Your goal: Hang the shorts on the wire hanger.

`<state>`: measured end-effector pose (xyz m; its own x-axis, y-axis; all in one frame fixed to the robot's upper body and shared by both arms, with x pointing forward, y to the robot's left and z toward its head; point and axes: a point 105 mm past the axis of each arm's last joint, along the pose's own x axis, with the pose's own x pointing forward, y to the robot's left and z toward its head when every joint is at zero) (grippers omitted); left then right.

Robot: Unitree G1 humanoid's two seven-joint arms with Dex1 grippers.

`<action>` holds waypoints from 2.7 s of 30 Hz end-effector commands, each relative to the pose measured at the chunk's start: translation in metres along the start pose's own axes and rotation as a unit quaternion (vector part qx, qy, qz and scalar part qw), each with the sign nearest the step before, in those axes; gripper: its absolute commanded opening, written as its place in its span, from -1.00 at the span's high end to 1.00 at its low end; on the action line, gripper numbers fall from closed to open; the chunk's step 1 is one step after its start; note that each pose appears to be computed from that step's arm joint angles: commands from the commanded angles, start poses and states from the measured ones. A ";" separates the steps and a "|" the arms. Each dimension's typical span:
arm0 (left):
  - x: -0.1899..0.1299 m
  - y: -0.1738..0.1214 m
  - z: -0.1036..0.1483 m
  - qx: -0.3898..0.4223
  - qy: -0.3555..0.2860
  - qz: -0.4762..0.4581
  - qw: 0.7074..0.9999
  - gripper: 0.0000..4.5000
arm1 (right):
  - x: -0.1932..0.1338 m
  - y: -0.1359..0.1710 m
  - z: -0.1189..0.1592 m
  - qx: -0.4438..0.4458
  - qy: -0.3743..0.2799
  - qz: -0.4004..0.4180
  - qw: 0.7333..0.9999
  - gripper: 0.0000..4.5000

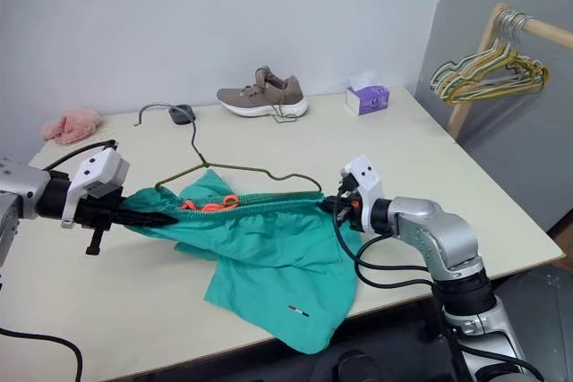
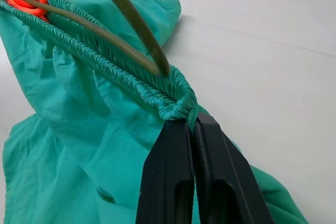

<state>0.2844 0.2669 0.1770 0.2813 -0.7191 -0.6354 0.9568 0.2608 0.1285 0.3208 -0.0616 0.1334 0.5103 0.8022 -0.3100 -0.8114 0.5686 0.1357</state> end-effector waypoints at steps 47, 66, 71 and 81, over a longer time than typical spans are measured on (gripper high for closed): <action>-0.020 0.025 -0.023 0.080 0.144 0.065 0.984 1.00 | -0.033 0.004 0.028 -0.228 0.037 -0.036 0.972 0.99; 0.010 0.008 -0.008 0.081 0.090 0.017 0.992 1.00 | -0.001 0.039 0.018 -0.277 0.063 0.019 0.959 -0.65; 0.016 0.003 0.001 0.080 0.073 0.004 0.994 1.00 | 0.025 0.032 0.019 -0.304 0.072 0.017 0.950 -0.65; 0.025 -0.004 0.002 0.074 0.052 0.001 0.996 1.00 | 0.026 0.039 0.022 -0.300 0.074 0.068 0.949 0.57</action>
<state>0.2856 0.2496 0.1495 0.2480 -0.6290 -0.7368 0.9687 0.1646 0.1856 0.3097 -0.0179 0.1312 0.3736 0.7766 -0.5073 -0.9193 0.2373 -0.3139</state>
